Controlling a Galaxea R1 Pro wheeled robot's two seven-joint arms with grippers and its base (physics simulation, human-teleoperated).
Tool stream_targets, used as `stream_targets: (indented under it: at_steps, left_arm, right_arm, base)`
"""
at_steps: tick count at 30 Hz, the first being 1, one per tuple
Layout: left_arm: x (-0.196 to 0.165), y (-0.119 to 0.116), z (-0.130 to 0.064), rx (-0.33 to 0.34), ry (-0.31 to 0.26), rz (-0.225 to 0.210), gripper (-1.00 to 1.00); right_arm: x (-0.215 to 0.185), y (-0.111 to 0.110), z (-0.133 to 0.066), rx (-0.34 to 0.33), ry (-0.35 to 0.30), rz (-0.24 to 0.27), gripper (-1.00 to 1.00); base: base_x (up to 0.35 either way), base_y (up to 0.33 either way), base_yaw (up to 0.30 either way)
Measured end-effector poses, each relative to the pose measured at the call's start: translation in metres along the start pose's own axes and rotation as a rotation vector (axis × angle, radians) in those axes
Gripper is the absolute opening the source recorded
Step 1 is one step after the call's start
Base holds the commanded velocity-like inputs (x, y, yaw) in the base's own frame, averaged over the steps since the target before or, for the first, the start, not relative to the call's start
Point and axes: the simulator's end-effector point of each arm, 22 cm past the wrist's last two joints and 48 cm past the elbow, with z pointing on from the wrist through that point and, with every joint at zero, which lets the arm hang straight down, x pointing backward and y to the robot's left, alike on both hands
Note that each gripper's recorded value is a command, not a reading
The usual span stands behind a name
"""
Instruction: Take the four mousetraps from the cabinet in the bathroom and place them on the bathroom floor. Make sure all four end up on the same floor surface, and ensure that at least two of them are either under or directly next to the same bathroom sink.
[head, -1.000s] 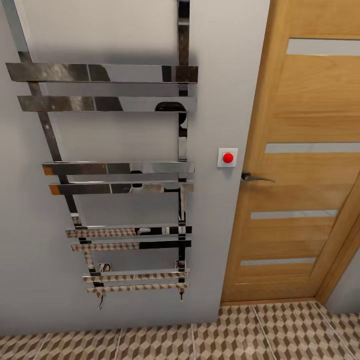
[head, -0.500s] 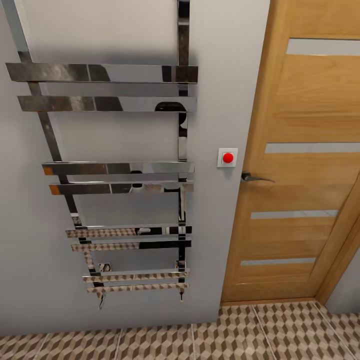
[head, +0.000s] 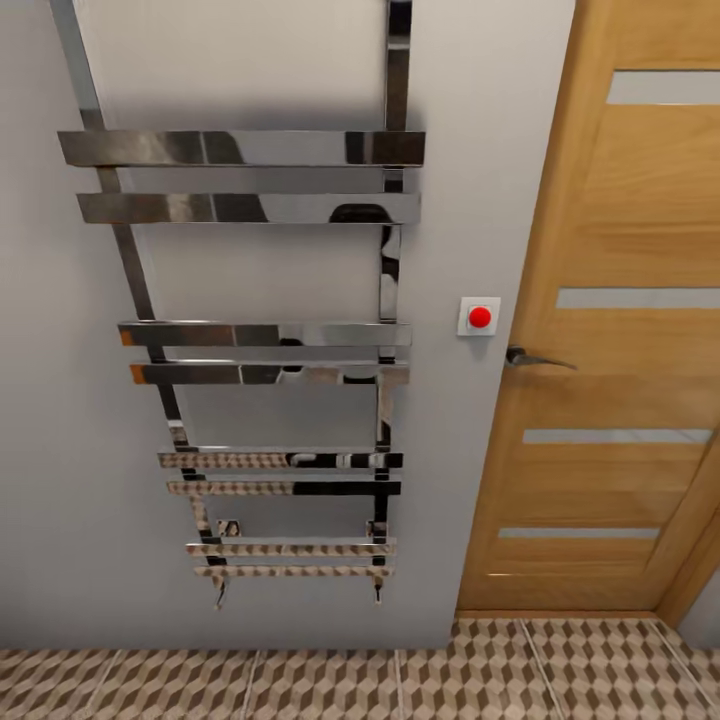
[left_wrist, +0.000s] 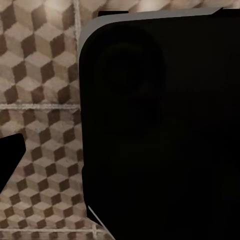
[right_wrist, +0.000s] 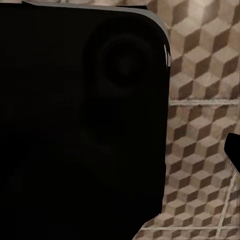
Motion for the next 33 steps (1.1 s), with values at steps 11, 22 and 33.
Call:
stream_targets:
  at_steps: [11, 22, 33]
  left_arm:
    - [0.0000, 0.0000, 0.0000, 0.000, 0.000, 0.000, 1.00]
    - [0.0000, 0.0000, 0.0000, 0.000, 0.000, 0.000, 1.00]
    - [0.0000, 0.0000, 0.0000, 0.000, 0.000, 0.000, 1.00]
  right_arm:
    - [0.0000, 0.0000, 0.0000, 0.000, 0.000, 0.000, 1.00]
    - [0.0001, 0.0000, 0.0000, 0.000, 0.000, 0.000, 1.00]
    - [0.0003, 0.0000, 0.0000, 0.000, 0.001, 0.000, 1.00]
  base:
    - [0.000, 0.000, 0.272]
    - [0.000, 0.000, 0.281]
    - [0.000, 0.000, 0.282]
